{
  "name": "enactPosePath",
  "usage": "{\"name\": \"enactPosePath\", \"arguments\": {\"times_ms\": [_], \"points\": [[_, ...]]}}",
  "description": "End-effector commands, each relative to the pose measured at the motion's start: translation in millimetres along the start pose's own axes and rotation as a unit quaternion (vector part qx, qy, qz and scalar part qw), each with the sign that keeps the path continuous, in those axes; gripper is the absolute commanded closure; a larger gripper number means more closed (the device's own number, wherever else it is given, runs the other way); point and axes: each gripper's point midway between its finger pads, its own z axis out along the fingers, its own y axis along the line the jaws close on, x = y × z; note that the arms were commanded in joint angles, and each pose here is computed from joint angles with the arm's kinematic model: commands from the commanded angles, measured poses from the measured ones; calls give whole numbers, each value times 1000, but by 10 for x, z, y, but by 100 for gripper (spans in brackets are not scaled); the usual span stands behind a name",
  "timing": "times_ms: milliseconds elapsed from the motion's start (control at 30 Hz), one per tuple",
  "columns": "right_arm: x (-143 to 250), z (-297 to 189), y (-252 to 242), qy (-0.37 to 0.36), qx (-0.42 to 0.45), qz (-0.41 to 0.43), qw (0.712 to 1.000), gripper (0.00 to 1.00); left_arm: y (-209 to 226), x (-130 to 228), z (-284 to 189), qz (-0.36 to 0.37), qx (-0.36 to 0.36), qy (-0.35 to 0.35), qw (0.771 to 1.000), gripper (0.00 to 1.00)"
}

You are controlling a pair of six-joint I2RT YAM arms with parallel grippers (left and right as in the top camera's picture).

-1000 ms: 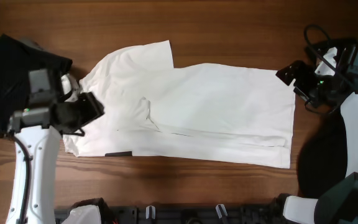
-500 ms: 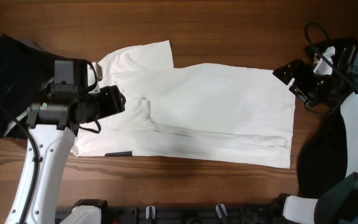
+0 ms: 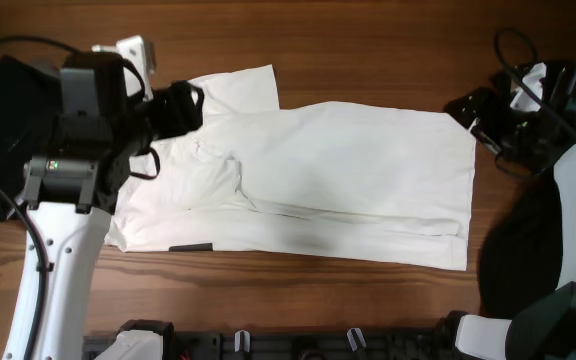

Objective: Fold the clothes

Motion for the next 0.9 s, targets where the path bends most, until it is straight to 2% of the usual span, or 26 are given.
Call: {"name": "enactPosePath", "arguments": {"times_ms": [0, 200, 433, 633, 867], "points": [[-157, -299, 314, -36, -21, -61, 997, 13, -70, -213, 211, 11, 9, -4, 1000, 26], [-109, -401, 369, -38, -20, -59, 997, 13, -135, -364, 893, 43, 18, 11, 999, 26], [39, -391, 279, -10, 0, -38, 999, 12, -36, -367, 1807, 51, 26, 3, 998, 20], [109, -394, 104, 2, 46, -24, 999, 12, 217, -100, 2652, 50, 25, 8, 998, 17], [137, -388, -13, 7, 76, -17, 997, 9, 411, 245, 3188, 49, 24, 22, 998, 16]]}}
